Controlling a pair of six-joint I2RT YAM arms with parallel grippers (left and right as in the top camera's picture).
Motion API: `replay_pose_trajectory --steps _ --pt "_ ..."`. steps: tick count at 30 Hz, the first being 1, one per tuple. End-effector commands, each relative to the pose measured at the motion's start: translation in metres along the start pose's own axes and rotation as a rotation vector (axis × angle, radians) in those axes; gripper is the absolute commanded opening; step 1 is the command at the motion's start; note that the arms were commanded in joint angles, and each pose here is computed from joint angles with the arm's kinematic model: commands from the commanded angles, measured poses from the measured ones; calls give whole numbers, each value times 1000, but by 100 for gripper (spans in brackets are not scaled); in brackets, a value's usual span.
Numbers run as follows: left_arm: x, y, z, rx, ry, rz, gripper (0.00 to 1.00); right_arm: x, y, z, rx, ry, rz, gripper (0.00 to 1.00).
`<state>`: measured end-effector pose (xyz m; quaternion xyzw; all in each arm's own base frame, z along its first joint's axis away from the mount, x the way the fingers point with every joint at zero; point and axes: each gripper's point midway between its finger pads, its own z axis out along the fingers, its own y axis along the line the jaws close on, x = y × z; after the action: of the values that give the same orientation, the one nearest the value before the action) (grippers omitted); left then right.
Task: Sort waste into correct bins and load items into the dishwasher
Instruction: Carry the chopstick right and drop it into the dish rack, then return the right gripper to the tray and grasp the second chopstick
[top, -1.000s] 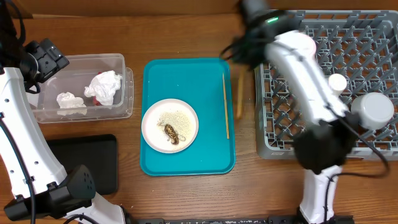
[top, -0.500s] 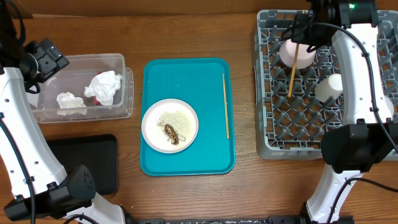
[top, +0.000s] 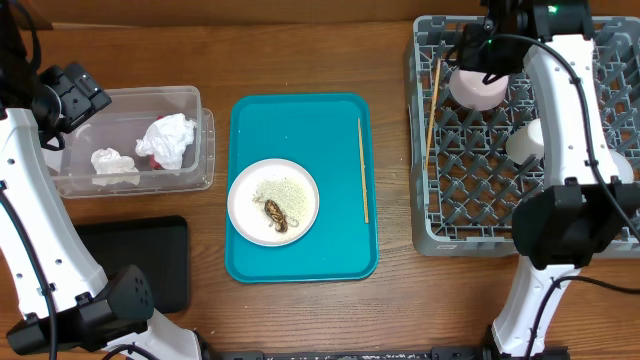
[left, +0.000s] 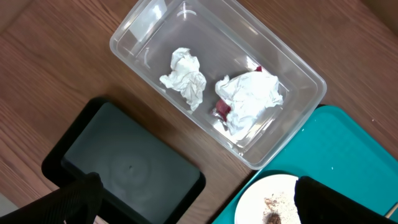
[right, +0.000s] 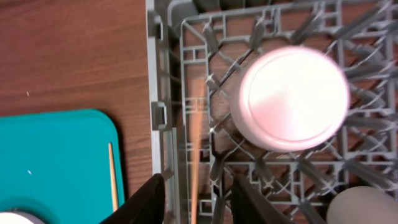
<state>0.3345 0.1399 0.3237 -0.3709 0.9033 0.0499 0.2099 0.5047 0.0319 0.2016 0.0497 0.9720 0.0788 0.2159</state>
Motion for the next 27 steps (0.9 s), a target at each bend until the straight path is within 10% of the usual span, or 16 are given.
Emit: replay_pose_trajectory --steps 1,13,27 --pt "-1 2 -1 -10 -8 -9 100 10 10 14 -56 54 2 38" --pt "-1 2 -1 -10 -8 -9 100 44 86 2 -376 196 -18 43" --pt "-1 2 -1 -10 -8 -9 100 101 128 53 -42 252 -79 46"
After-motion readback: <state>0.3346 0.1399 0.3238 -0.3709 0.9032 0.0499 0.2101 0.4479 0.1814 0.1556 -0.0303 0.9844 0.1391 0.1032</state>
